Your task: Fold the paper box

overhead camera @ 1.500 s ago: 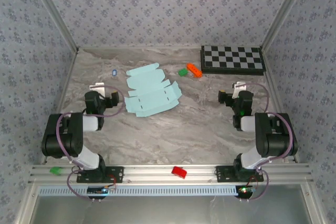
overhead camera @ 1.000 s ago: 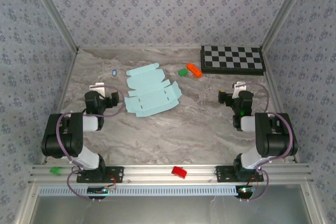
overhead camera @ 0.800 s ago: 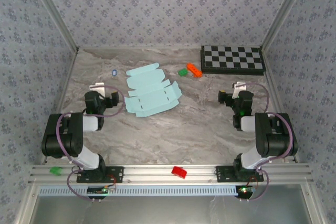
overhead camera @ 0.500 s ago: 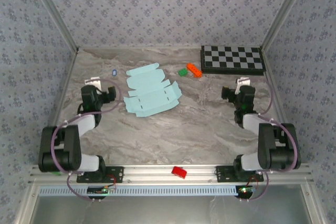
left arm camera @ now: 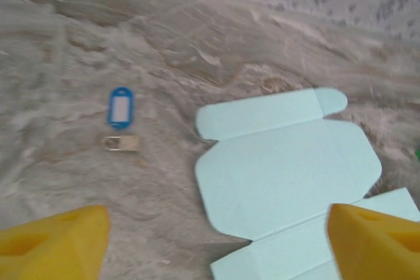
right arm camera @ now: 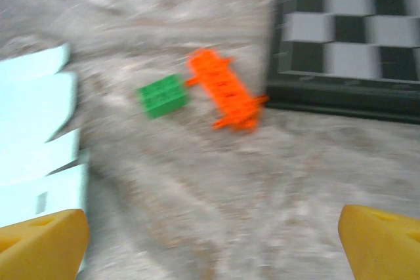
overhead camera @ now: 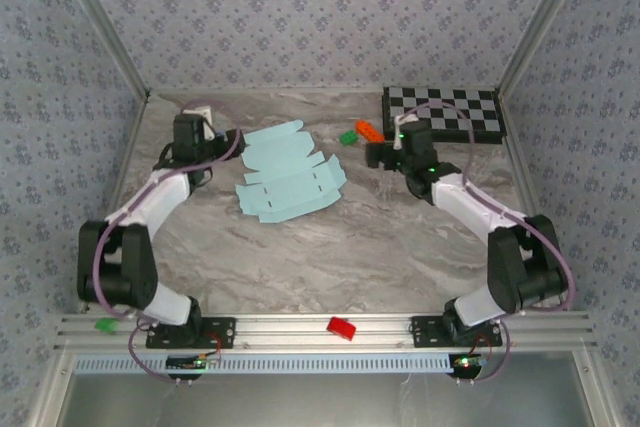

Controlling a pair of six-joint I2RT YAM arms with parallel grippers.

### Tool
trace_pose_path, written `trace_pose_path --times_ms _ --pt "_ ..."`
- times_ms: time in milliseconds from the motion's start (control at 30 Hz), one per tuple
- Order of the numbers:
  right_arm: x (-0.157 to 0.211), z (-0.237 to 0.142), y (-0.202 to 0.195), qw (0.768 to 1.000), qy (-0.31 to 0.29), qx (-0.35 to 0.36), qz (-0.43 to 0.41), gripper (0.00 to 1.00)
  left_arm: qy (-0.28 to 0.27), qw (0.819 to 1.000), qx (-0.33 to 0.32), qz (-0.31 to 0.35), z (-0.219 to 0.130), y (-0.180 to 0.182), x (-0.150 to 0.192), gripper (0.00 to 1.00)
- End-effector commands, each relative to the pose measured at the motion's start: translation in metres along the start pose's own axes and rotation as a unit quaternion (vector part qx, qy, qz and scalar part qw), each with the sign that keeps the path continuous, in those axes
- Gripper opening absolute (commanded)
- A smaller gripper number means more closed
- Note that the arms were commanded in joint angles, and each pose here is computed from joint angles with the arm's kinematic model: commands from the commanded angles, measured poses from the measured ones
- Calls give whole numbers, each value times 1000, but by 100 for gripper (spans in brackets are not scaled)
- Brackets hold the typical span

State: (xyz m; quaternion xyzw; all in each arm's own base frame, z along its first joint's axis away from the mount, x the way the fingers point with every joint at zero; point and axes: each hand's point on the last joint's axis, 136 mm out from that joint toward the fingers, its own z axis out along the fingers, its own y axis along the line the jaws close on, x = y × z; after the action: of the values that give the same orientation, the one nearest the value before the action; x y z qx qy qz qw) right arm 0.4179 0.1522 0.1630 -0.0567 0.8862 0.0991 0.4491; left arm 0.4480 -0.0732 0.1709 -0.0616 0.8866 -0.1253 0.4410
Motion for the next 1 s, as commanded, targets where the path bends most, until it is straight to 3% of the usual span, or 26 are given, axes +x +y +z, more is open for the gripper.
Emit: trace_pose_path --times_ms 0,200,467,533,633,700,967 --pt "12 8 53 997 42 -69 6 96 77 996 45 12 20 -36 16 74" --pt "39 28 132 985 91 -148 4 79 131 987 89 23 68 -66 16 41" --pt "69 48 186 975 126 -183 2 38 175 979 105 23 122 -73 25 13" --pt "78 52 192 972 140 -186 1 28 186 976 108 21 132 -74 29 11" --pt "95 61 192 971 161 -179 5 19 202 973 111 17 145 -75 36 6" --pt "105 66 190 970 172 -174 8 16 212 971 110 13 150 -74 42 0" --pt "138 76 176 964 212 -157 24 8 256 962 90 8 148 -64 79 0"
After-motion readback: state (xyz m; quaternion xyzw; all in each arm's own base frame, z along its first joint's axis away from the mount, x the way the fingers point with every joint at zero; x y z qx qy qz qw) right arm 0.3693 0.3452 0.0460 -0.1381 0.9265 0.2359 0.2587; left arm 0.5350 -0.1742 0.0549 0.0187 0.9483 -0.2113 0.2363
